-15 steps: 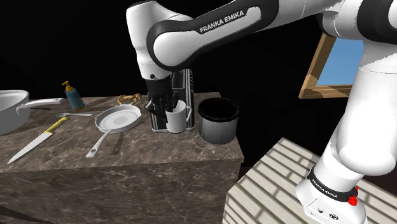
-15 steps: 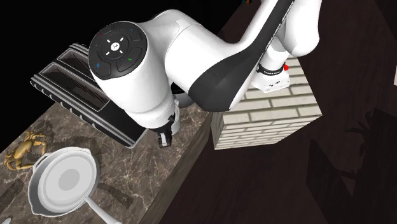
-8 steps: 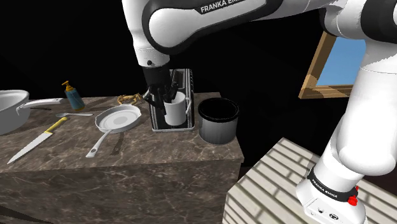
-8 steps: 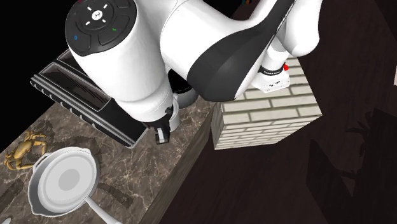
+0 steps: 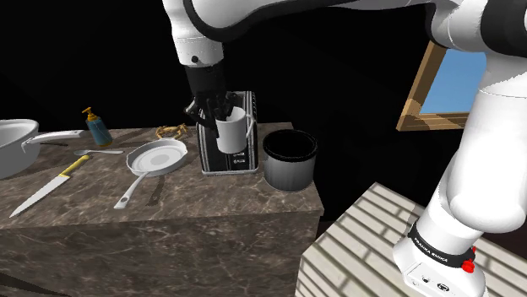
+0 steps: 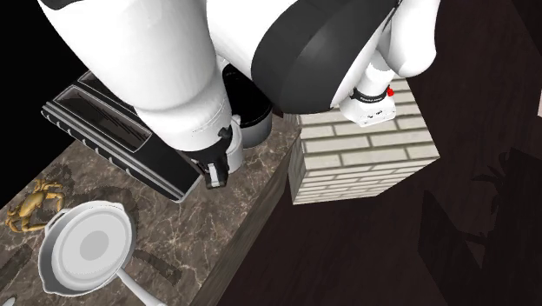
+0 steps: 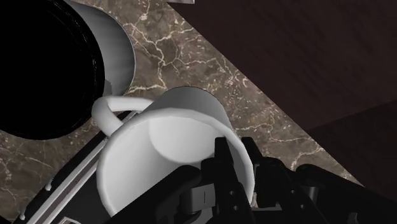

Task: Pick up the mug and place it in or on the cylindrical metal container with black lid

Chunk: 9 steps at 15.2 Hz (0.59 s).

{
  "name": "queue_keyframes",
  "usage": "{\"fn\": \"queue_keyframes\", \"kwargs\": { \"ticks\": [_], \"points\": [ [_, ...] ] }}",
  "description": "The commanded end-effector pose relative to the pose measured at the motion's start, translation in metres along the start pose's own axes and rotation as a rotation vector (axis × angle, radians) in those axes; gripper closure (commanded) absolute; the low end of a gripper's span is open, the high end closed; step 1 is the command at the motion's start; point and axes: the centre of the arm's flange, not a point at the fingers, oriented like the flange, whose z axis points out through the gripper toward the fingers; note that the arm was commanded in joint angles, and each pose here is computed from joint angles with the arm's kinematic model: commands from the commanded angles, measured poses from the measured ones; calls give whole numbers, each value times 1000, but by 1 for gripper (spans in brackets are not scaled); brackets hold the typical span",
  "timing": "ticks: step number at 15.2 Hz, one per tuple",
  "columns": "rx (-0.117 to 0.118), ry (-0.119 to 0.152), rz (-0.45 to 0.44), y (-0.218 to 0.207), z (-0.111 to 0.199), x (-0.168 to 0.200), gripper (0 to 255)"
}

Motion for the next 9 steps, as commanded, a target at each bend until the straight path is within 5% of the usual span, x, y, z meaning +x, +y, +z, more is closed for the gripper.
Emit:
{"fn": "queue_keyframes", "kwargs": {
  "ticks": [1,9],
  "points": [
    [0,0,0,0,-10,1,255],
    [0,0,0,77,-23,-20,255]
  ]
}}
